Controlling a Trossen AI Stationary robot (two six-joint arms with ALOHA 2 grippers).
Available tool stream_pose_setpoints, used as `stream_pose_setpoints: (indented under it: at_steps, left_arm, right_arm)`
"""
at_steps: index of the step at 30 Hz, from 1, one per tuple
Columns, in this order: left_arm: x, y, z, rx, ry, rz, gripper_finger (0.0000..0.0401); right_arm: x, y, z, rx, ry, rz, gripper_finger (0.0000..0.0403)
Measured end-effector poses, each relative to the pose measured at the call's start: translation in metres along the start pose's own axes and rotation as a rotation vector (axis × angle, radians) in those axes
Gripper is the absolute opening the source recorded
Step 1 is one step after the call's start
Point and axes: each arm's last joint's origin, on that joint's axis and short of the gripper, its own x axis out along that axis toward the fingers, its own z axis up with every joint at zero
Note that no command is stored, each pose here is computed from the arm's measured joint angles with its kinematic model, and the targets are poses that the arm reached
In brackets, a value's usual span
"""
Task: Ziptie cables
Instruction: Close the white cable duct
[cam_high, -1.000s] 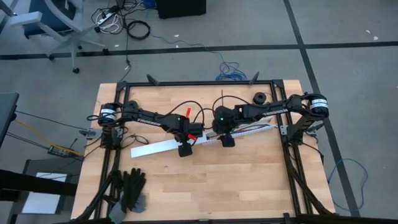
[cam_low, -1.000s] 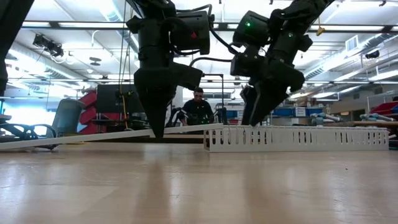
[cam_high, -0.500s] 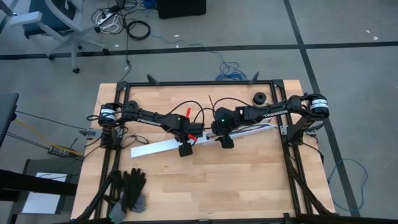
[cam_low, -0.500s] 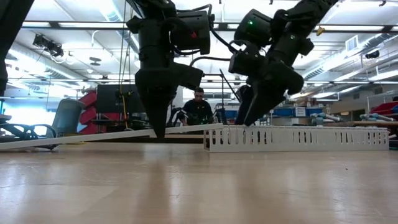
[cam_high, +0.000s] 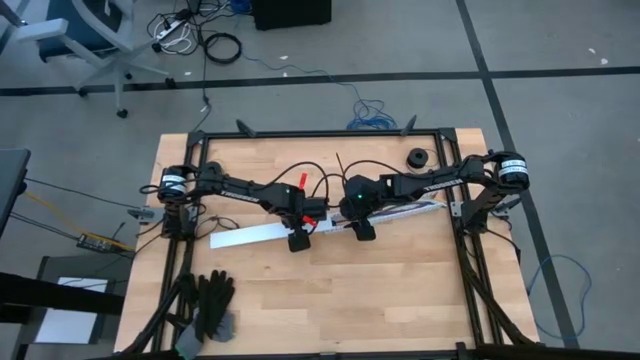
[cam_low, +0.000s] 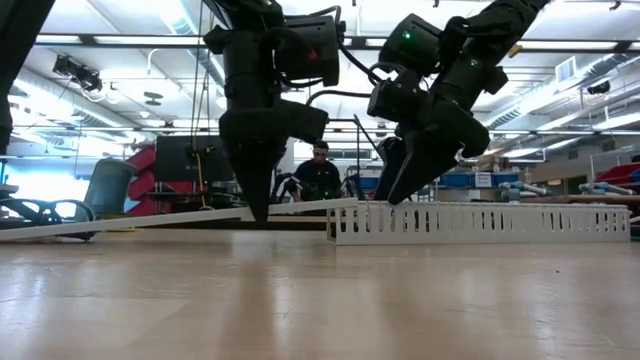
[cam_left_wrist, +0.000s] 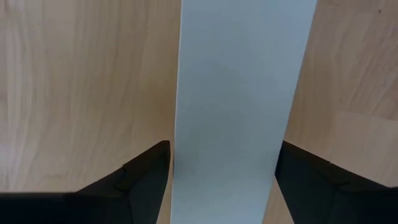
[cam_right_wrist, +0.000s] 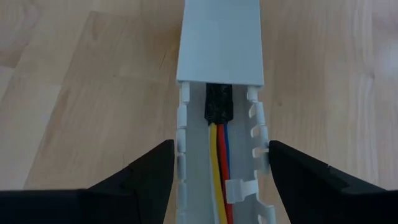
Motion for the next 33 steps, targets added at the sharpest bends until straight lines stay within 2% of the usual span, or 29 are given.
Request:
stream_pose_setpoints:
  at_steps: [26,33]
  left_arm:
    - [-0.0001,-0.0009,0.0049,-0.010,-0.051,-0.009,0.0252]
    - [-0.0002,-0.0011,0.0058,-0.011,-0.060,-0.011,0.0252]
  right_arm:
    - [0.0002,-0.0003,0.0020,0.007,-0.020,-0.004,0.0220]
    - [0.0003,0.0024,0.0030,0.012,-0.037,0.051,0.0217]
